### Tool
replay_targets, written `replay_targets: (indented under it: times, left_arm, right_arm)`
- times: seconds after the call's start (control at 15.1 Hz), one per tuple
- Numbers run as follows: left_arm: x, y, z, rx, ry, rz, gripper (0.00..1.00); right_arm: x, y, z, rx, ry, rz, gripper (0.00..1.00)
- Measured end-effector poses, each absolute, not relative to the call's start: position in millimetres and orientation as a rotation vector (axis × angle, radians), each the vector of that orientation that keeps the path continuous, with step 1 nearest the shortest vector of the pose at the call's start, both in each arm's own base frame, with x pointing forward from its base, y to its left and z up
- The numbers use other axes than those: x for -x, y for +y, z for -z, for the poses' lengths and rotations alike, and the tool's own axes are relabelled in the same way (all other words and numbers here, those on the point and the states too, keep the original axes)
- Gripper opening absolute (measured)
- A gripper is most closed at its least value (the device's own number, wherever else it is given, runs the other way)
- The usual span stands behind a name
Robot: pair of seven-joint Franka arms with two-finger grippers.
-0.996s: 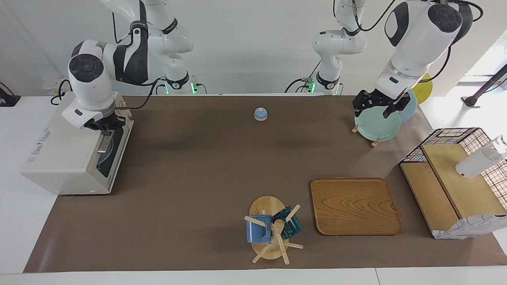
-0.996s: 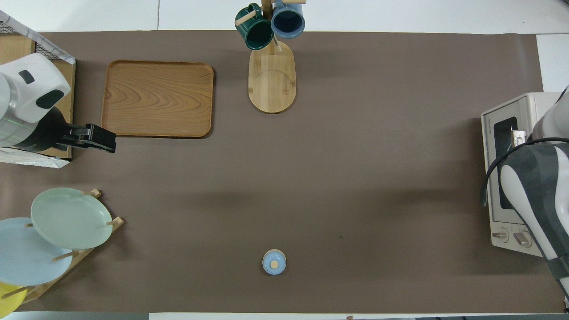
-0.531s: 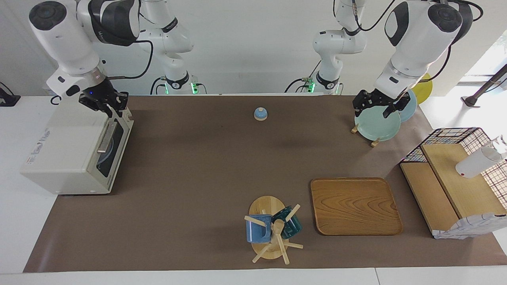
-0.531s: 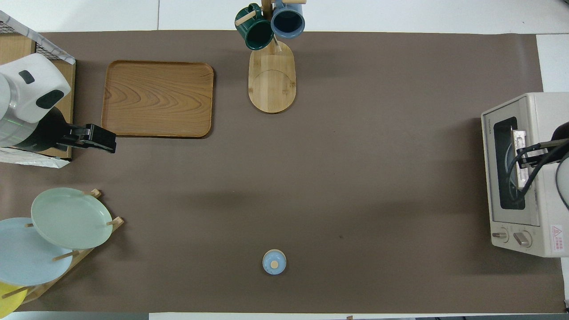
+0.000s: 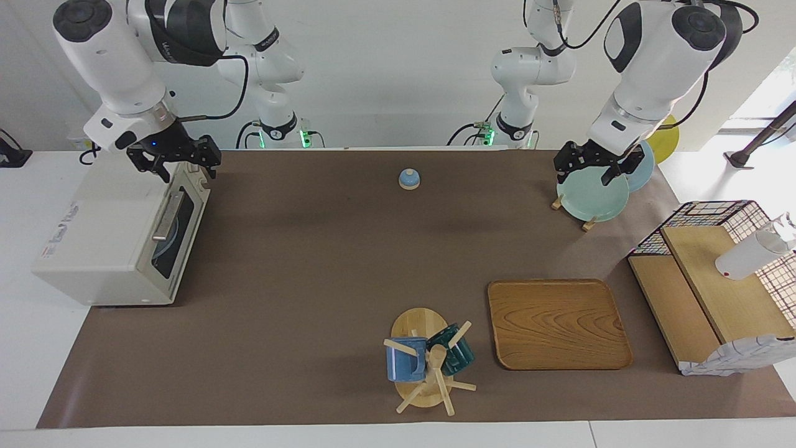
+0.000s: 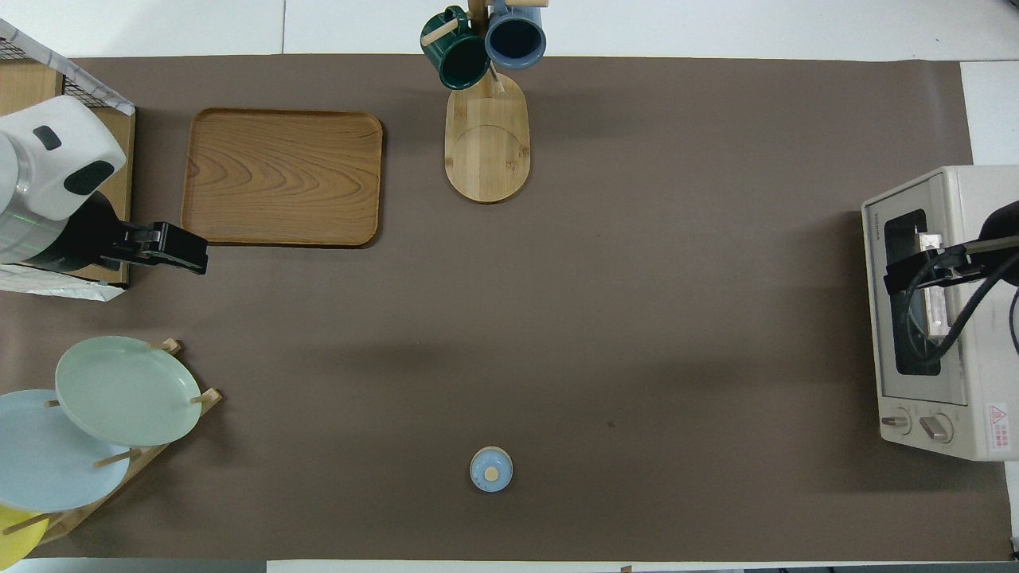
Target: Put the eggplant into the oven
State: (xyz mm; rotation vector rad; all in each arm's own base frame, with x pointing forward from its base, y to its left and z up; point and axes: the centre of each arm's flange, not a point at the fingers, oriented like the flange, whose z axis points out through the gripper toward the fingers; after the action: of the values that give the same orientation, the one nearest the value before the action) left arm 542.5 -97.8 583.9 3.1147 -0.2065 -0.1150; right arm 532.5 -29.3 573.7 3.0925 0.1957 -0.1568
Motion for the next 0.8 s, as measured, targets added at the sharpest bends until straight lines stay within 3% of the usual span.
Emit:
replay_targets:
  times: [0.8]
  left_arm:
    - [-542.5, -97.8, -583.9, -3.115, -0.207, 0.115, 1.00]
  right_arm:
    - [-534.1, -22.2, -576.3, -3.089, 0.212, 0.143, 1.00]
